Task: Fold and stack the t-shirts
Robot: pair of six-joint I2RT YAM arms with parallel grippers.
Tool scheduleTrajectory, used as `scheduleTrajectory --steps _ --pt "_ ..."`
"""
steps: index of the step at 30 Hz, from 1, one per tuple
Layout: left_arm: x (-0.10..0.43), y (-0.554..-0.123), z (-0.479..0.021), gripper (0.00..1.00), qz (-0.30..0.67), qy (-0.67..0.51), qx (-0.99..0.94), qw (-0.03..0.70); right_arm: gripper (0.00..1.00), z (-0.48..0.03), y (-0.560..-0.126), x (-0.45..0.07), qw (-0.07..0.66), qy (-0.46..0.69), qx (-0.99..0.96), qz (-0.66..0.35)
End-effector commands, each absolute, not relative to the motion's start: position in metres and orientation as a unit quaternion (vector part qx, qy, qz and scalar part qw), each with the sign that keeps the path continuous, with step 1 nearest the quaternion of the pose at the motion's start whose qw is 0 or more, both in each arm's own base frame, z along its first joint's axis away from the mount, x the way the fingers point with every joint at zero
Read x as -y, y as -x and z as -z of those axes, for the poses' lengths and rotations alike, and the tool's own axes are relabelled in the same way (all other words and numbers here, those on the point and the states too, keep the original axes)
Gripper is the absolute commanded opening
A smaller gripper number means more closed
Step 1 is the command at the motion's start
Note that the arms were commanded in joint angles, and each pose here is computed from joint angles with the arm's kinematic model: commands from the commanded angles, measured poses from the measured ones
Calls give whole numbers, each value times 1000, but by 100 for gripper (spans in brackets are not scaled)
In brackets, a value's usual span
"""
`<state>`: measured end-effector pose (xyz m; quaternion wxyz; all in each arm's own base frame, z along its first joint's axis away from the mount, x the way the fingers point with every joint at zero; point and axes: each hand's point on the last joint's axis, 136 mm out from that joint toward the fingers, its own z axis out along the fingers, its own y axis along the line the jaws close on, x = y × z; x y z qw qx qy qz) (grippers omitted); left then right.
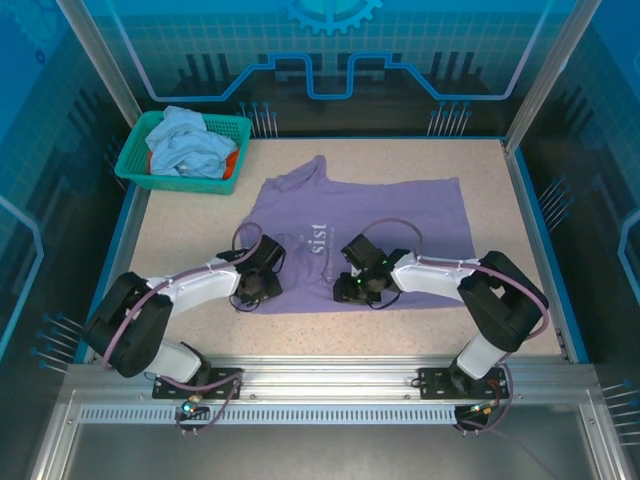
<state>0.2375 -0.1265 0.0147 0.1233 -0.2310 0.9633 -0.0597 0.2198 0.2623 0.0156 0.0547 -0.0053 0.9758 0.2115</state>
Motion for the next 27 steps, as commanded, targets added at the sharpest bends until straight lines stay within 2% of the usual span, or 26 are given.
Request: scheduleTrajectory --steps 1,5,10,13,16,19,24,27 --pt "101 -205 -1 48 9 269 -958 98 39 9 -204 -246 21 -19 -985 -170" --pt "86 -177 2 47 2 297 -951 91 40 23 -175 -233 -3 -24 -989 -149" --pt "73 -155 -6 46 7 317 -944 98 45 18 -144 -238 8 -4 -992 -128" --pt "68 -155 -19 46 13 323 -939 120 49 9 -138 -246 15 -6 -990 -137" --pt "79 -175 -49 47 47 298 -941 155 56 -14 -148 -252 40 -3 -988 -148" --pt "118 -206 -83 39 121 234 -949 175 59 -45 -166 -247 76 -6 -985 -152" --pt "187 -235 -104 14 191 131 -961 154 61 -75 -195 -215 112 -63 -974 -189" --pt "220 -243 -97 11 199 88 -967 135 59 -86 -211 -190 122 -96 -967 -204"
